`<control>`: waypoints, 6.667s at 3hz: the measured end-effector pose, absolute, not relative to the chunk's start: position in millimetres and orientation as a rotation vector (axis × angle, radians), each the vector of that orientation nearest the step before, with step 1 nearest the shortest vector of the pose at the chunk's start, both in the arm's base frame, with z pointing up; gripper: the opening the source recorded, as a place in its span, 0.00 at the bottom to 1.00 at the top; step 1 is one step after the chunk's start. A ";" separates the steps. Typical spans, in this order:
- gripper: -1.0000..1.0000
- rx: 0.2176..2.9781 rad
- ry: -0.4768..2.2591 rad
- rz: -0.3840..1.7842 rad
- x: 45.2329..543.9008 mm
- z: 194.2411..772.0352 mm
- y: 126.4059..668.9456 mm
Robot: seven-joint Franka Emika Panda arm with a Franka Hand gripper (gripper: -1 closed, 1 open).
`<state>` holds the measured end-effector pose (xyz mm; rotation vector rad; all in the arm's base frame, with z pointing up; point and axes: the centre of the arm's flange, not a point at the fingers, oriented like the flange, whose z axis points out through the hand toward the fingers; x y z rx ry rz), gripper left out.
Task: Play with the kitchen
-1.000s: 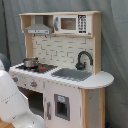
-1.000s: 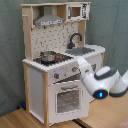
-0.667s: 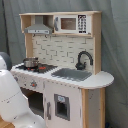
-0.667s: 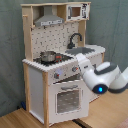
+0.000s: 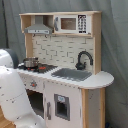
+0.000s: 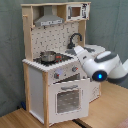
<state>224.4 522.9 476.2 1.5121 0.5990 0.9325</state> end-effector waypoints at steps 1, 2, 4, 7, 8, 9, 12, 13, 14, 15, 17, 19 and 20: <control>1.00 1.521 0.668 0.845 231.9 495.4 507.9; 1.00 1.533 0.745 0.761 236.0 506.5 491.5; 1.00 1.568 0.930 0.608 236.6 520.2 457.9; 1.00 1.615 1.242 0.371 236.8 546.0 409.7; 1.00 1.619 1.375 0.294 236.4 541.1 393.2; 1.00 1.617 1.512 0.246 240.0 526.3 382.1; 1.00 1.558 1.859 0.180 268.3 493.0 359.1; 1.00 1.516 1.955 0.167 280.2 496.7 350.2; 1.00 1.484 2.059 0.158 288.3 484.1 338.8; 1.00 1.470 2.132 0.171 285.7 454.0 335.6; 1.00 1.488 2.191 0.204 301.9 424.5 326.6; 0.00 1.504 2.199 0.216 311.7 420.4 322.2; 0.00 1.533 2.210 0.263 332.4 411.7 313.5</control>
